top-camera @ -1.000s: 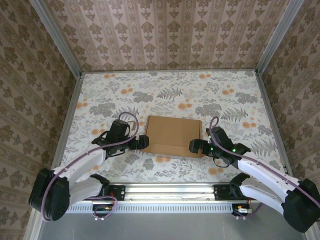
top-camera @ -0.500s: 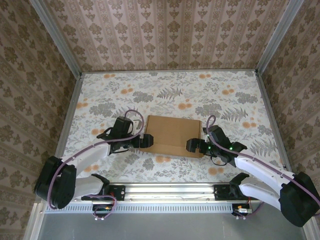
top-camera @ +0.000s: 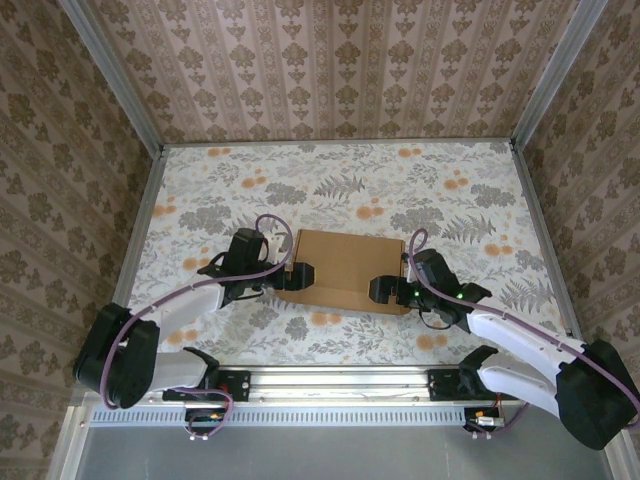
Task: Fold the paper box
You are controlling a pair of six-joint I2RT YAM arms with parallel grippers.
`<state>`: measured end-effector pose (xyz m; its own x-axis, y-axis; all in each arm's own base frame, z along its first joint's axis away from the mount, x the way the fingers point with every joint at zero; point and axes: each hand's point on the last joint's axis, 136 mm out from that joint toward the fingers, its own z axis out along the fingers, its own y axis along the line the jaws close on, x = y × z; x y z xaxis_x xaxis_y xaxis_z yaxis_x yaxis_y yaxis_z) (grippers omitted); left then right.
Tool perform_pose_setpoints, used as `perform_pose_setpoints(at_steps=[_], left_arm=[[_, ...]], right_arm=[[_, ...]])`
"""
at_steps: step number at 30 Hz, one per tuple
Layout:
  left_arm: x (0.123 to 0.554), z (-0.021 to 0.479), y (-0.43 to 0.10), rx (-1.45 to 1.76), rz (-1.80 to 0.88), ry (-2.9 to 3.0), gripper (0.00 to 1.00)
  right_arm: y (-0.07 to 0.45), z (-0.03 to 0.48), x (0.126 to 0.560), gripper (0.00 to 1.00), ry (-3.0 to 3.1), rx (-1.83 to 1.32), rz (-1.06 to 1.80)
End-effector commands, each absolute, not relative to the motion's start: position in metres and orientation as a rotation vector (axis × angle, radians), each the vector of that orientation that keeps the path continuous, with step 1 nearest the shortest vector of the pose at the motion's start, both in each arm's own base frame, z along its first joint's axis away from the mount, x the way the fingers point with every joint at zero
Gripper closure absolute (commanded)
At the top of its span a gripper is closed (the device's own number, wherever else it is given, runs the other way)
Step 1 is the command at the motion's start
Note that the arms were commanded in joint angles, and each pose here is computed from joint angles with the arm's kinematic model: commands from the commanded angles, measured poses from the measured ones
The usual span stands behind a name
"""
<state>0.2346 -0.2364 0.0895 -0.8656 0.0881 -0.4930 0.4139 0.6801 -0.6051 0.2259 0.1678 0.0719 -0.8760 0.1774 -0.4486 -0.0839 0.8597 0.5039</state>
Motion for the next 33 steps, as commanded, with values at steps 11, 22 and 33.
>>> perform_pose_setpoints(at_steps=[11,22,33], left_arm=[[0.223,0.111,-0.255,0.461,-1.137,2.385,0.00],[0.214,0.166,-0.250,0.419,-1.189,2.256,0.00],[0.209,0.189,-0.240,0.214,-1.201,2.362,0.00]], right_arm=[[0.183,0.090,0.228,0.00,2.469,-0.038,0.825],[0.182,0.139,0.219,0.01,2.407,-0.059,0.890],[0.186,0.182,0.218,0.03,2.462,0.053,0.984]])
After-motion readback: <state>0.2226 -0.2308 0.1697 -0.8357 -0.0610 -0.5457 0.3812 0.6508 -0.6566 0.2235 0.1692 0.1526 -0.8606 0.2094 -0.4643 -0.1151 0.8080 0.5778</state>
